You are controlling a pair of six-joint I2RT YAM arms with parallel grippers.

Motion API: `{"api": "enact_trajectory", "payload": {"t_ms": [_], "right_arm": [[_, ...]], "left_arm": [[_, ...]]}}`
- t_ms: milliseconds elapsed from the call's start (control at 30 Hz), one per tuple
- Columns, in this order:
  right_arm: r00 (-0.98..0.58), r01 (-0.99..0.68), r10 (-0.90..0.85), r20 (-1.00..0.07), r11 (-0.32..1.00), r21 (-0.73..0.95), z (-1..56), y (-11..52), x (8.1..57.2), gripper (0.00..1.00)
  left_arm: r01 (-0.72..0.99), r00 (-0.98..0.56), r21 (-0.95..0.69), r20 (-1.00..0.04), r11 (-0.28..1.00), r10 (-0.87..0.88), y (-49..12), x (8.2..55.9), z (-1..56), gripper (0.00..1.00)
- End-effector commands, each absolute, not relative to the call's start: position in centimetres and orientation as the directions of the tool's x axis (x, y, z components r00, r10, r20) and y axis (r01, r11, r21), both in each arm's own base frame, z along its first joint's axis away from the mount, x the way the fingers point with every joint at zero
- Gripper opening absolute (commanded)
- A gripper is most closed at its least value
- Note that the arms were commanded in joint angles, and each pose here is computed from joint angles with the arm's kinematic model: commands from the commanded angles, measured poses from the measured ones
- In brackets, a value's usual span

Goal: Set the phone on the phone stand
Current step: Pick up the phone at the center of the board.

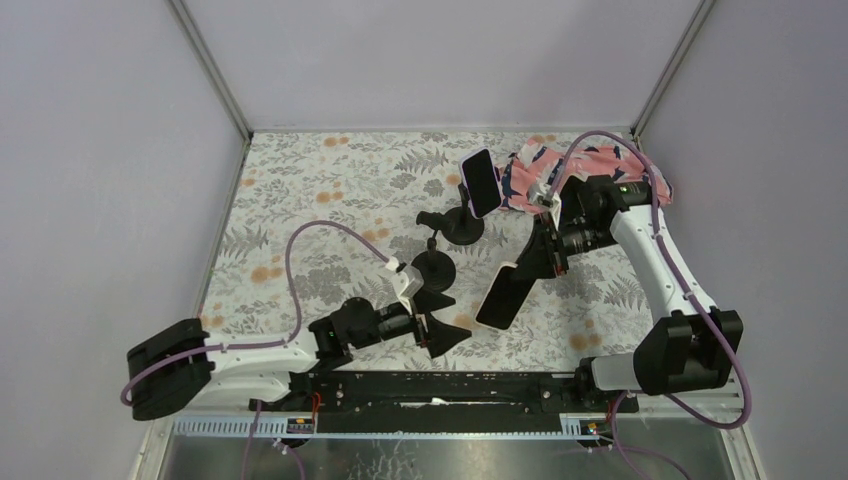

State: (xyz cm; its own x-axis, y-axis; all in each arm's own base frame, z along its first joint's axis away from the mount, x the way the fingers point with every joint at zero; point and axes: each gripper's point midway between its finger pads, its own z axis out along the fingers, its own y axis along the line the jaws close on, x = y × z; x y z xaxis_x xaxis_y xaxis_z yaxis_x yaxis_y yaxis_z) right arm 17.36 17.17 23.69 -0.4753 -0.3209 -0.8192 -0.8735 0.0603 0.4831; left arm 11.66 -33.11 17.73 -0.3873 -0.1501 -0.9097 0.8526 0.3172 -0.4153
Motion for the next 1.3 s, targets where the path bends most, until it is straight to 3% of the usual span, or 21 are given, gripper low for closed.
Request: {"api": "enact_trajectory", "payload": {"t_ms": [0, 233, 567, 767, 833, 933, 1100, 1133, 1267], "right_arm": [[-0.425, -0.896, -0.248, -0.871, -0.024, 0.444, 27.0, 18.4, 16.0, 0.0], [-0.401, -0.902, -0.248, -0.882, -0.063, 0.428, 27.0, 19.0, 15.2, 0.0], [-0.39, -0.906, -0.237, -0.89, -0.076, 0.417, 27.1, 19.1, 14.8, 0.0], [-0.387, -0.906, -0.237, -0.891, -0.081, 0.415, 27.0, 19.1, 14.6, 0.0], [-0.388, -0.905, -0.241, -0.89, -0.083, 0.417, 26.9, 19.2, 14.5, 0.0], [-0.395, -0.899, -0.249, -0.884, -0.091, 0.428, 26.7, 19.3, 14.2, 0.22], [-0.407, -0.881, -0.295, -0.864, -0.124, 0.457, 25.5, 19.7, 12.9, 0.94], [-0.411, -0.878, -0.297, -0.862, -0.126, 0.462, 25.4, 19.8, 12.8, 0.99], [-0.442, -0.864, -0.294, -0.847, -0.112, 0.49, 24.8, 19.9, 12.9, 1.0]], "left_arm": [[0.868, -0.399, -0.457, -0.875, 0.194, -0.275, -35.4, 11.6, 21.6, 0.98], [0.846, -0.454, -0.502, -0.855, 0.177, -0.251, -38.1, 12.6, 20.7, 0.86], [0.811, -0.567, -0.583, -0.803, 0.045, -0.186, -40.5, 12.5, 20.0, 0.44], [0.794, -0.598, -0.608, -0.784, 0.017, -0.166, -40.6, 12.7, 19.6, 0.0], [0.792, -0.599, -0.61, -0.781, 0.011, -0.175, -40.4, 12.7, 19.9, 0.0], [0.794, -0.595, -0.607, -0.781, 0.01, -0.188, -40.1, 12.8, 20.2, 0.0], [0.81, -0.571, -0.587, -0.795, 0.02, -0.206, -39.5, 12.8, 20.6, 0.0], [0.812, -0.566, -0.583, -0.797, 0.026, -0.21, -39.3, 12.9, 20.5, 0.0], [0.817, -0.555, -0.575, -0.803, 0.034, -0.218, -38.9, 13.0, 20.7, 0.0]]}}
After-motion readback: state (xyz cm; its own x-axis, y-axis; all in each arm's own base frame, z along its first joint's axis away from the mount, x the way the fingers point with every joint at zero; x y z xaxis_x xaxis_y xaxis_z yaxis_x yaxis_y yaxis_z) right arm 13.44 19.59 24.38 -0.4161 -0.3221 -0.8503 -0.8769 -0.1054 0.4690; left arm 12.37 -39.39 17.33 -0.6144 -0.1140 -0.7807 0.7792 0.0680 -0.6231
